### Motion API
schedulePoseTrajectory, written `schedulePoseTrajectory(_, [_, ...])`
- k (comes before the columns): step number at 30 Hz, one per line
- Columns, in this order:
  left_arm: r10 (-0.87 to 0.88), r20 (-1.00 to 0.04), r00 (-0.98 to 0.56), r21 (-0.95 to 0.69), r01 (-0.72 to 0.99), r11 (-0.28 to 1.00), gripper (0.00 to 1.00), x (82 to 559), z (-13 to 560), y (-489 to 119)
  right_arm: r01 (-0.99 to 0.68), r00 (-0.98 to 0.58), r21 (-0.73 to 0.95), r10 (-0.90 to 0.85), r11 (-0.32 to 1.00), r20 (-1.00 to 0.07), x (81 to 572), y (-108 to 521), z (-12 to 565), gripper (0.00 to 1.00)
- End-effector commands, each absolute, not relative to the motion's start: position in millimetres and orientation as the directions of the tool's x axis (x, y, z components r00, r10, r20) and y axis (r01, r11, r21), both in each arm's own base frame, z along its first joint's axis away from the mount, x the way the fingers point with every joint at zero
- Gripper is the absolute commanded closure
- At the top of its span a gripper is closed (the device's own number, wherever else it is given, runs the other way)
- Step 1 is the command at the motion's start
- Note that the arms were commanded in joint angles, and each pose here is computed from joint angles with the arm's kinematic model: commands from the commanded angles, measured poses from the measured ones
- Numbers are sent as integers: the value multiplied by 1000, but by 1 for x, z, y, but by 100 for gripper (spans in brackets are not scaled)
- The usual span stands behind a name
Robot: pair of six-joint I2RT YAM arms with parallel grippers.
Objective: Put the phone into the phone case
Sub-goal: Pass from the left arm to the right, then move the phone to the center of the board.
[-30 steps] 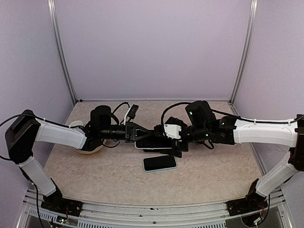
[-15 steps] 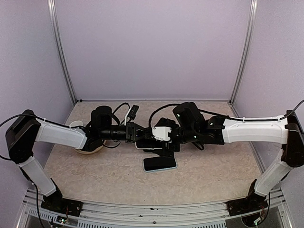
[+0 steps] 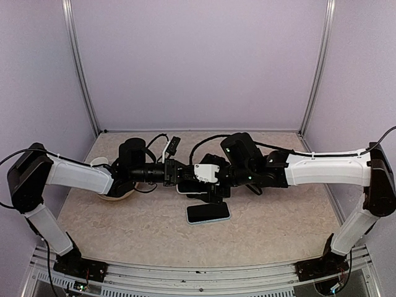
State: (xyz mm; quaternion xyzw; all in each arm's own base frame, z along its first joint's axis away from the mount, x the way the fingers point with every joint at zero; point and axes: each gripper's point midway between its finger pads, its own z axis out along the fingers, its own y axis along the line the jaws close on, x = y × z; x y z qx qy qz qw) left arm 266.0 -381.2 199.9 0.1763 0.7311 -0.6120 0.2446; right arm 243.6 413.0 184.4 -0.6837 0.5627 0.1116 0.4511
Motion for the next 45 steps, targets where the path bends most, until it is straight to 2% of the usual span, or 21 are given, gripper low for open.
schedulePoseTrajectory(1, [-80,-623,-778,-780,611,137,100,270,226,-385,-875,335,-483,-666,43,-667,241,418,188,7])
schedulePoseTrajectory(8, [-90,-625,-775,-779,612,141,100,272,227,-381,-879,335,-476,-667,33,-665,239,418,187,26])
schedulePoseTrajectory(15, [-98,-622,-777,-781,608,142,99,273,227,-378,-885,328,-465,-671,29,-665,238,419,183,30])
schedulePoseTrajectory(20, [-106,-624,-775,-780,609,143,62,274,229,-375,-886,317,-462,-672,42,-669,240,418,185,30])
schedulePoseTrajectory(24, [-118,-627,-770,-778,611,148,45,273,231,-368,-887,305,-459,-682,51,-665,242,416,183,31])
schedulePoseTrajectory(29, [-175,-632,-755,-774,604,187,36,278,234,-349,-893,288,-446,-680,64,-675,242,410,184,31])
schedulePoseTrajectory(38, [-224,-613,-757,-787,562,253,31,285,223,-327,-913,272,-406,-676,45,-685,233,403,179,31])
schedulePoseTrajectory(45, [-258,-641,-723,-763,566,311,2,287,224,-312,-951,226,-310,-683,2,-694,215,398,163,29])
